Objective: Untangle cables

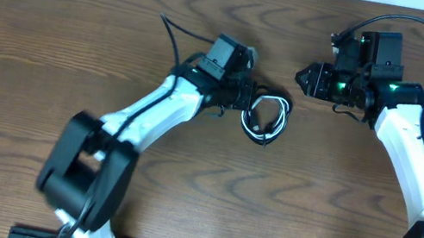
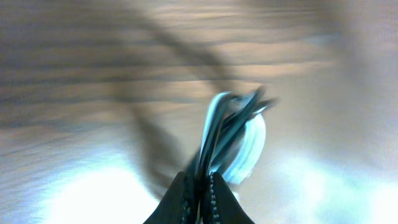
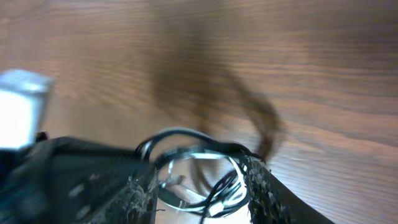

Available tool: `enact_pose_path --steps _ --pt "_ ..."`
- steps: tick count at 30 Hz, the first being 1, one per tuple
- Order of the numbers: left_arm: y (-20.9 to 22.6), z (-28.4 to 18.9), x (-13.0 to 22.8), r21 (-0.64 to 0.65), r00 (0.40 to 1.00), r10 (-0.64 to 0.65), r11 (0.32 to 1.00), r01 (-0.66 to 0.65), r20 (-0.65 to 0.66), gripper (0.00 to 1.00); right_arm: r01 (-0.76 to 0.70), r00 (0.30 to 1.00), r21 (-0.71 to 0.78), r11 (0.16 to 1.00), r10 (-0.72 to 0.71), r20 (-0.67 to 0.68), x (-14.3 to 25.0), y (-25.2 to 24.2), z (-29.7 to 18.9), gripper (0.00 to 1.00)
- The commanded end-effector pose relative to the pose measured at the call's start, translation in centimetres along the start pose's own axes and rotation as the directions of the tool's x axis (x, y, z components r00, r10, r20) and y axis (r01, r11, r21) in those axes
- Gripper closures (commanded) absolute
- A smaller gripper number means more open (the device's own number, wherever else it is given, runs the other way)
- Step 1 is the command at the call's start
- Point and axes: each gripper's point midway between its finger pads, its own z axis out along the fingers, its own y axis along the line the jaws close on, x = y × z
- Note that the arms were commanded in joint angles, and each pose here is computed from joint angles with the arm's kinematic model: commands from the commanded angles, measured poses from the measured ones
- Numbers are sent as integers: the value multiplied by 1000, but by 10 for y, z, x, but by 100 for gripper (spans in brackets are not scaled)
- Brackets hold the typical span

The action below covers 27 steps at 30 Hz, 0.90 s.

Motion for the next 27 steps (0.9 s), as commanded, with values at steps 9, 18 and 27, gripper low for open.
enact_pose_path --steps 9,18,27 --pt "-55 -55 8 352 995 58 936 -26 -82 92 -21 993 -179 984 -1 -121 26 30 -3 60" --pt "-82 -112 -17 687 991 131 721 -92 -5 93 -57 994 18 998 58 -92 22 -10 -3 55" --pt "-91 -128 -35 737 993 117 668 -102 31 93 51 996 -21 998 -53 -77 17 -12 -6 55"
